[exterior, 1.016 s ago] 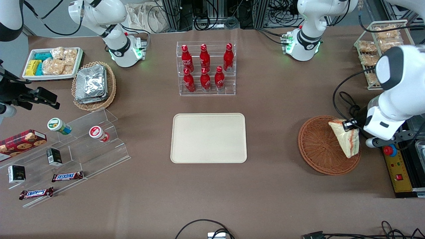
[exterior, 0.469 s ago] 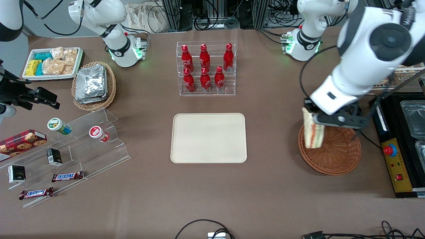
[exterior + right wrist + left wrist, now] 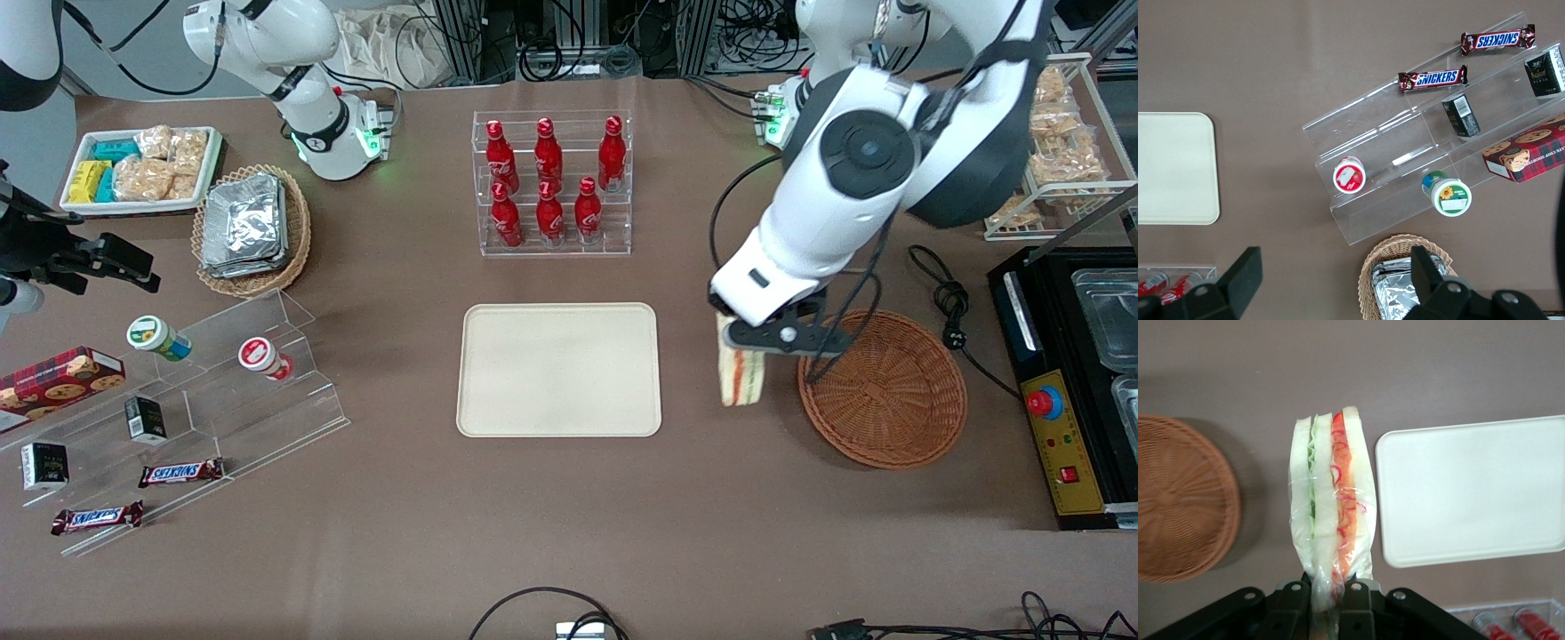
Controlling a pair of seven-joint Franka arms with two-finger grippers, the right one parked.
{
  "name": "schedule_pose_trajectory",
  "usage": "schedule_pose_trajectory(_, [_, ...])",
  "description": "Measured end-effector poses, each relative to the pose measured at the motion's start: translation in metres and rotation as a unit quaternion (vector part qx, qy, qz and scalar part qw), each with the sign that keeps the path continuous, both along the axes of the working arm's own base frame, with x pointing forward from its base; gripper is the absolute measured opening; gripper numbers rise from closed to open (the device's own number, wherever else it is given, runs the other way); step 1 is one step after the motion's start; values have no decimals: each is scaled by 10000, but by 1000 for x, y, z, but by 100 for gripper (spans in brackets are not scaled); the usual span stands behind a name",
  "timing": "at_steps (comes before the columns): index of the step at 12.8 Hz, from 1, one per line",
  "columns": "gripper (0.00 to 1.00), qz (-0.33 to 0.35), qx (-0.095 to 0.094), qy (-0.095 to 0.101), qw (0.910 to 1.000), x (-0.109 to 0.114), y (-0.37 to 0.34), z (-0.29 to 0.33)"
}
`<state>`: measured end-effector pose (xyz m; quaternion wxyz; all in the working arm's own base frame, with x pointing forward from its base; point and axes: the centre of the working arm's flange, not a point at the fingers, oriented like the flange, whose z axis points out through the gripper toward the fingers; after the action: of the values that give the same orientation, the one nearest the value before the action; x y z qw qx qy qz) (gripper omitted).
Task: Place sandwich from basket to tray
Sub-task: 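Carry the sandwich over the cream tray and lower it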
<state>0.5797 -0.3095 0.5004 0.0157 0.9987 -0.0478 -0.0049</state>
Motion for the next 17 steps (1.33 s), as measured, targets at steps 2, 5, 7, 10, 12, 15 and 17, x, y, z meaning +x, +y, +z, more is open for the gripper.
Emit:
schedule_pose_trajectory(2, [15,36,-84,23,10000,2,-29,-34])
schedule_pose_trajectory(5, [15,266,30,-116,9996,-4,-71,-88])
schedule_pose_trajectory(7, [15,314,-10,-294,9991,-13,-90,-129])
schedule_pose_trajectory(10, [15,272,-79,-248,9993,-29,-92,-182])
schedule_pose_trajectory(12, [15,287,-136,-229,9992,-34,-93,-203])
schedule_pose_trajectory(15, [15,159,-93,-143,9997,-45,-102,-225])
schedule_pose_trajectory(17, [15,104,72,-196,9997,-53,-110,-238])
